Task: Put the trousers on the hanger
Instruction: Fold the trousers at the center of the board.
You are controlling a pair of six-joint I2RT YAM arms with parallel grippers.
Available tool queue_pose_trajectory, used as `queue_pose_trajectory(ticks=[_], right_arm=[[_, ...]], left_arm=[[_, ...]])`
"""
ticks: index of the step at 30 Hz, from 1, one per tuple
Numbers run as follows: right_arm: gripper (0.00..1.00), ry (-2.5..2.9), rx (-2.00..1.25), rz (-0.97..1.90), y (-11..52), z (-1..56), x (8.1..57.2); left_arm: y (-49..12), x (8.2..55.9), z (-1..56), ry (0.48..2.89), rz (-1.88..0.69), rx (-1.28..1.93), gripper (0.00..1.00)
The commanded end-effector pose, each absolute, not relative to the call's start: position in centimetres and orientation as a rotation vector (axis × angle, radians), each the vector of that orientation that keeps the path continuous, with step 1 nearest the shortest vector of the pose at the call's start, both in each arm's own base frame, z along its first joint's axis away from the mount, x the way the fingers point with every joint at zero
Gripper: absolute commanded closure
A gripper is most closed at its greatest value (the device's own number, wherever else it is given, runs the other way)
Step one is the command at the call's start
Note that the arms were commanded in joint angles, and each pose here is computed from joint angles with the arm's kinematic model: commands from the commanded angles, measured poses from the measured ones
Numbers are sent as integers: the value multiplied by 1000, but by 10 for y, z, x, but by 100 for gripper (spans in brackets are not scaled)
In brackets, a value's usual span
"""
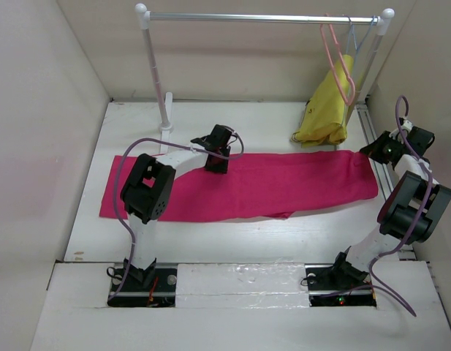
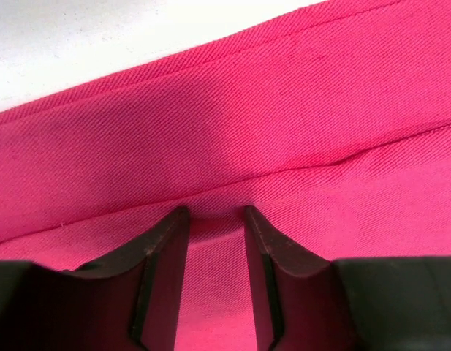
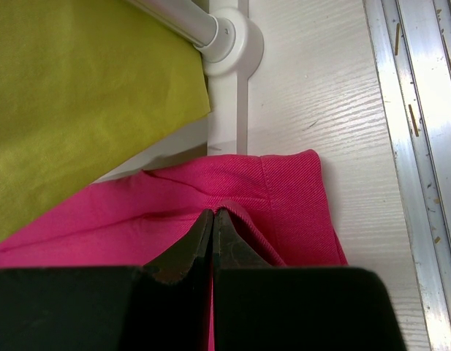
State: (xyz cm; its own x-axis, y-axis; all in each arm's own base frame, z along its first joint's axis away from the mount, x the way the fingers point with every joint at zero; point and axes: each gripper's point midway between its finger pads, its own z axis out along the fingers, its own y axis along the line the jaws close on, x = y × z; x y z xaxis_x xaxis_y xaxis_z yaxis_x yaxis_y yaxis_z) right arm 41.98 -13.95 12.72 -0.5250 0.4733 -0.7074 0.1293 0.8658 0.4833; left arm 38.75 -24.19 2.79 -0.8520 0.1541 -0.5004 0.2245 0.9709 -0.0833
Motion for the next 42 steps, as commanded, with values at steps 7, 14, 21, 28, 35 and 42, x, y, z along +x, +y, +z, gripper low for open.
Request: queue_pose_trajectory(ticks=[7, 14, 21, 28, 35, 42], right_arm=[[100, 2071, 396, 475, -139, 140, 423], [100, 2056, 394, 478, -138, 148, 423], [100, 2037, 388, 476, -135, 157, 420], [100, 2040, 392, 488, -132, 153, 418], [100, 2051, 387, 493, -131, 150, 416], [100, 2055, 385, 490, -132, 149, 416]], left_arm=[[-238, 390, 28, 2605, -176, 265, 100], [-232, 389, 61, 2529, -186, 237, 100], [-231, 393, 103, 2431, -225, 192, 100], [-250, 395, 64, 2535, -258, 359, 82], [-276, 398, 68, 2478, -419, 510, 71], [-281, 400, 52, 2505, -425, 575, 70]])
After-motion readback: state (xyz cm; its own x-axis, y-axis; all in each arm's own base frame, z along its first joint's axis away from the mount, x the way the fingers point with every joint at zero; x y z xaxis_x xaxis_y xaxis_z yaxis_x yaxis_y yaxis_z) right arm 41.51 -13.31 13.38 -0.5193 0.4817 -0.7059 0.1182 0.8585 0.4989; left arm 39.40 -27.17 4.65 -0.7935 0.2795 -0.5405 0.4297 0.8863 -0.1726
